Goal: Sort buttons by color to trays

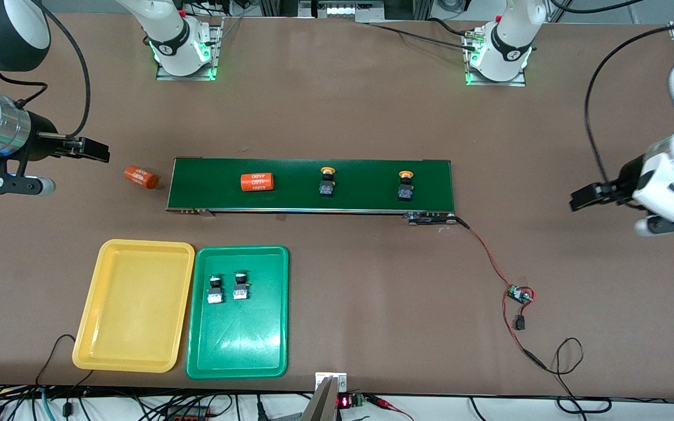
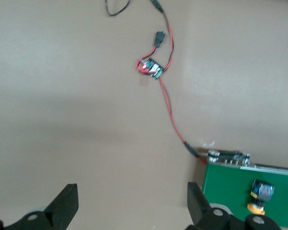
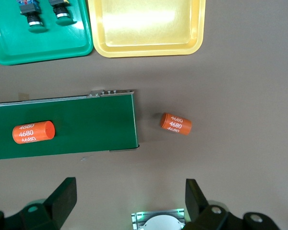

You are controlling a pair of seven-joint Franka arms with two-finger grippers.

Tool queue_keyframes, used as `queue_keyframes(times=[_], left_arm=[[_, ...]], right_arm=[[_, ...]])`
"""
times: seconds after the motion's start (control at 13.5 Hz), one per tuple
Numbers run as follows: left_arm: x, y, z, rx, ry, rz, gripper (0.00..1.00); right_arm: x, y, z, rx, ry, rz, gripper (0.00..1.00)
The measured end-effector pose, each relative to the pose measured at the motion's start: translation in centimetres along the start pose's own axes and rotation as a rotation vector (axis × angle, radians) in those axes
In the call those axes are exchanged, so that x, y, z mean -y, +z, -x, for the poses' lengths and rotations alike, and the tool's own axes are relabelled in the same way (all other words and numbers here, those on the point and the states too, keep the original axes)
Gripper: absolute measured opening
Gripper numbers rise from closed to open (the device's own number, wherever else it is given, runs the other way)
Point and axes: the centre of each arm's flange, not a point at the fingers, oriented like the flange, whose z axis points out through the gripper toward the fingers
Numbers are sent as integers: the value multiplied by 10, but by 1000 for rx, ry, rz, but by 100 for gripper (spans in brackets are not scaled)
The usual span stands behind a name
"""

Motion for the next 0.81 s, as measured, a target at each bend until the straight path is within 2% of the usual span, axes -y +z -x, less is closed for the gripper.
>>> queue_keyframes(times=[0.22,0.52,0.81], left_arm=[[1,-31,8,9,47,-2,100],[7,-31,7,18,77,-4,100],[7,-30,7,19,76,-4,100]], right_arm=[[4,14,-12,9,-3,2,100],[-2,32,-25,33,10,4,100],[4,34,-39,-39,4,-10,100]])
